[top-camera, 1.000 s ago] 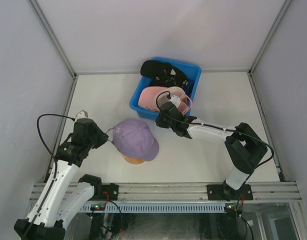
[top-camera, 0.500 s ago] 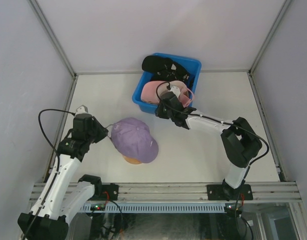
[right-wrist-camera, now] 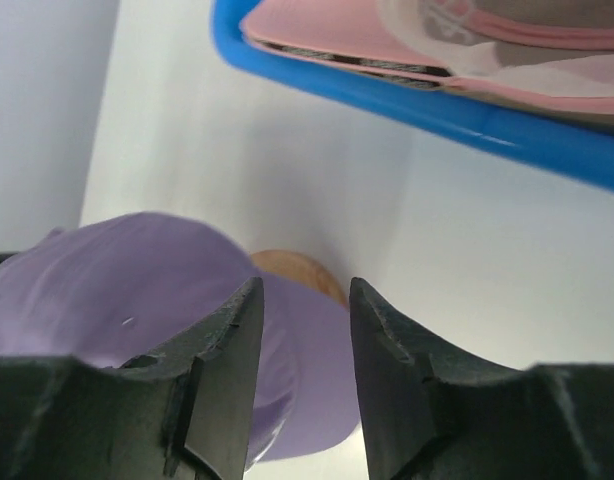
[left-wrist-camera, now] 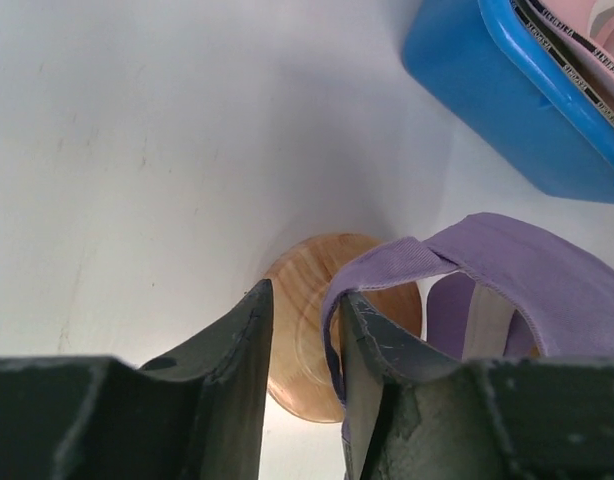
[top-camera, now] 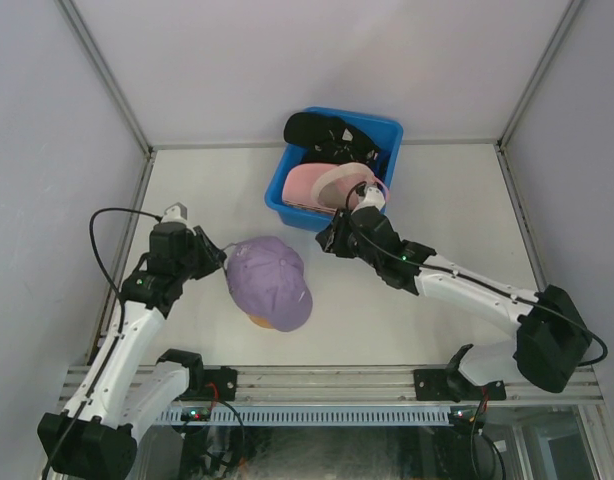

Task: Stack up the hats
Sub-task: Place the hat on the hat stand, then pick up the hat from the bin.

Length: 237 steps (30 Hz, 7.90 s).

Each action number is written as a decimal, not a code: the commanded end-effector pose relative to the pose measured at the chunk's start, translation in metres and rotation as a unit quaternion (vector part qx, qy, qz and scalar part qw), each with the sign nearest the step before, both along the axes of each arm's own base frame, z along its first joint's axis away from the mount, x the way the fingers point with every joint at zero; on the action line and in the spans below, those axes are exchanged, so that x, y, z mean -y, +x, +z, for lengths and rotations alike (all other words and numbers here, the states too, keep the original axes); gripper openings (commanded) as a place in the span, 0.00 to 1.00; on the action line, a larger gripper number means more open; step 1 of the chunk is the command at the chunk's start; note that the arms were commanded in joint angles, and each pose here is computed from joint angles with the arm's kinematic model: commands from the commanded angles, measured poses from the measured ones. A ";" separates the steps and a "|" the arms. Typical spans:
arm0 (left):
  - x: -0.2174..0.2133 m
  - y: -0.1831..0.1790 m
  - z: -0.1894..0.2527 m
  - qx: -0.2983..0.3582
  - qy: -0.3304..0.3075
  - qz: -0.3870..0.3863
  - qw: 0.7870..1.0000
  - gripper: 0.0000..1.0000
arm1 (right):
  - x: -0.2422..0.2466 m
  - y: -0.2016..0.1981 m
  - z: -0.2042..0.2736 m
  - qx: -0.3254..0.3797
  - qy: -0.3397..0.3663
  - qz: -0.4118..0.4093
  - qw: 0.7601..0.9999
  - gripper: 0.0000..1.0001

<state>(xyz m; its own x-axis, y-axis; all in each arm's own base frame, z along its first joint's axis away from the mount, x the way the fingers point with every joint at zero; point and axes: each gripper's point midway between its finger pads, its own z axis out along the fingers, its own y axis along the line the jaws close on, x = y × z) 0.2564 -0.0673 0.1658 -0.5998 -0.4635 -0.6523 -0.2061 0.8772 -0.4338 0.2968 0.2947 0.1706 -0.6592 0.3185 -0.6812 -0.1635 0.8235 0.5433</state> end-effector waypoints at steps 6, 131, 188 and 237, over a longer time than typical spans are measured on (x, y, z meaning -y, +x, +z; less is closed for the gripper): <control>-0.001 -0.003 -0.004 0.011 0.016 -0.021 1.000 0.50 | -0.030 -0.031 0.080 0.078 0.057 0.057 0.994 0.44; -0.044 -0.044 0.107 0.122 -0.060 0.164 0.977 0.96 | -0.057 0.146 0.009 0.073 -0.358 0.196 0.910 0.00; -0.010 -0.006 0.154 0.173 -0.118 0.095 0.973 0.97 | 0.001 0.155 0.274 0.262 0.005 0.001 0.965 0.00; 0.002 -0.003 0.138 0.162 -0.141 0.076 0.974 0.97 | 0.123 0.066 -0.002 0.024 0.103 -0.219 0.970 0.28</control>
